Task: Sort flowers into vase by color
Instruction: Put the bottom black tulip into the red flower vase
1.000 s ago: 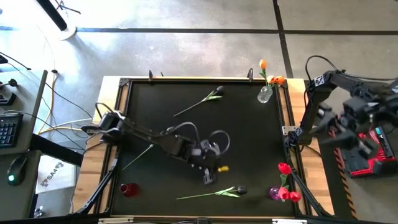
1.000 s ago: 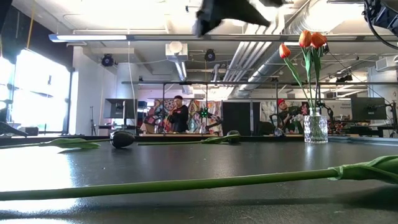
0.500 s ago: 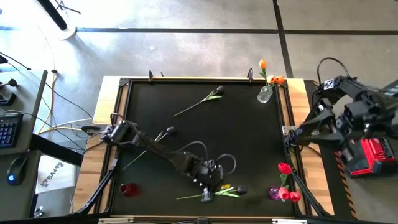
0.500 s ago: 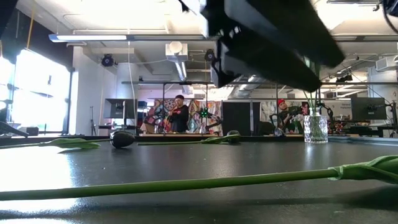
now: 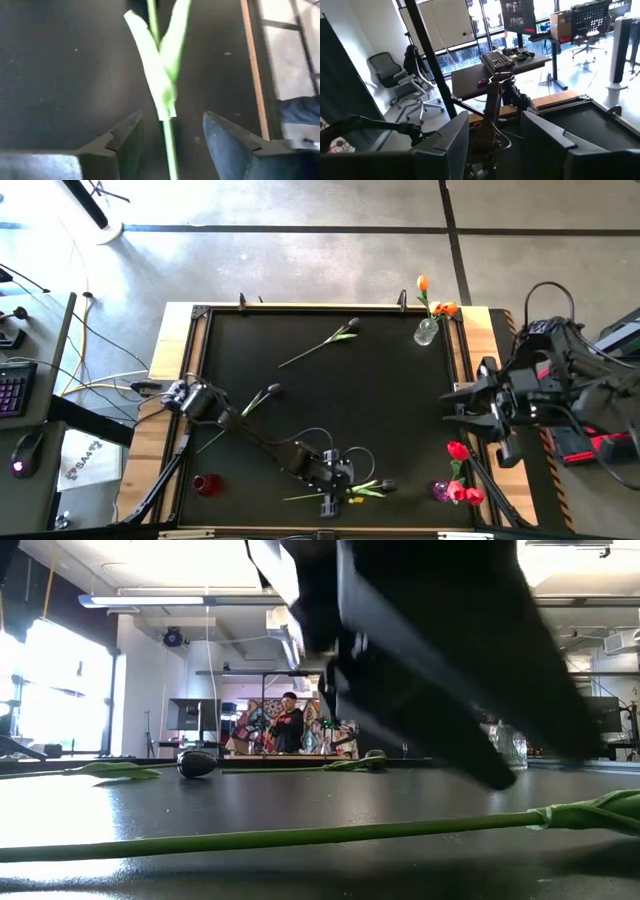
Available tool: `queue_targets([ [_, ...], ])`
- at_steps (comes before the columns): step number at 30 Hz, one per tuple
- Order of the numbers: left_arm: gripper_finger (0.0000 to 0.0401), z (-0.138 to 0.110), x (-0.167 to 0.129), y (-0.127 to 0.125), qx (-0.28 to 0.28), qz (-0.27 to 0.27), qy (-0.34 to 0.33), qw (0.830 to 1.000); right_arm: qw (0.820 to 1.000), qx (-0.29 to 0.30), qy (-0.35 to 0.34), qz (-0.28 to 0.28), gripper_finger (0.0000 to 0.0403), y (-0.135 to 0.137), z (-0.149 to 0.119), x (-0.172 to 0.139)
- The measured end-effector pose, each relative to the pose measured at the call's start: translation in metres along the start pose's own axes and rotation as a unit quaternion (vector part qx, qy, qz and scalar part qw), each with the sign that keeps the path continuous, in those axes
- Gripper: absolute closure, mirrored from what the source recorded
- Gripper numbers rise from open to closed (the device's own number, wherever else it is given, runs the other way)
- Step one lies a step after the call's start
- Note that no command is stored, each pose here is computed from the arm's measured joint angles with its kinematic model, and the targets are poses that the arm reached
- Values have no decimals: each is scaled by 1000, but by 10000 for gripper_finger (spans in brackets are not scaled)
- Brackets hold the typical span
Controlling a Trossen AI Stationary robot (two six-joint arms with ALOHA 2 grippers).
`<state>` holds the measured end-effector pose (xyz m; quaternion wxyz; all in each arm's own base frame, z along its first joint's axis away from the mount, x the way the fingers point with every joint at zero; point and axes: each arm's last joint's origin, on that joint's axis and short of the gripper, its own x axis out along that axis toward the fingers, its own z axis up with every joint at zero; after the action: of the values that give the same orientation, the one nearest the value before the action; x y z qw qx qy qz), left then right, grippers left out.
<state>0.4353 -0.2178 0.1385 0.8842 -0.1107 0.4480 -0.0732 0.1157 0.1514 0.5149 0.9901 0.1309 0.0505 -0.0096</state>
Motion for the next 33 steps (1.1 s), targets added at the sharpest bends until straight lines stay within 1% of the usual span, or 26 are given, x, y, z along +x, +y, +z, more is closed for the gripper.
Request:
queue_targets([
  [5,204,-6,14,5,-10,19,-2,1000,999,11,24,28,234,3,-3,12],
  [9,223,-8,18,6,-8,28,-2,1000,999,13,31,27,234,6,-6,21],
  [13,271,-9,18,6,4,34,-3,999,999,23,33,22,234,5,-7,26],
  [17,342,-10,19,6,8,44,-5,999,999,32,33,18,234,3,-6,29],
  [19,377,-10,19,7,21,42,-3,999,999,33,32,15,234,2,-6,30],
  [20,388,-10,19,7,26,39,-2,999,999,33,32,13,234,1,-5,31],
  [21,393,-10,19,6,28,39,-1,999,999,33,31,10,234,0,-5,32],
  [23,391,-9,19,7,29,37,-1,999,999,31,30,7,234,-1,-4,33],
  [27,396,-5,13,10,5,30,-1,1000,999,27,29,10,234,-3,-3,37],
  [30,398,6,-1,10,-10,24,-13,1000,999,28,26,2,234,-6,-1,39],
  [33,399,27,-28,10,-19,16,-53,998,999,34,20,-6,233,-11,2,39],
])
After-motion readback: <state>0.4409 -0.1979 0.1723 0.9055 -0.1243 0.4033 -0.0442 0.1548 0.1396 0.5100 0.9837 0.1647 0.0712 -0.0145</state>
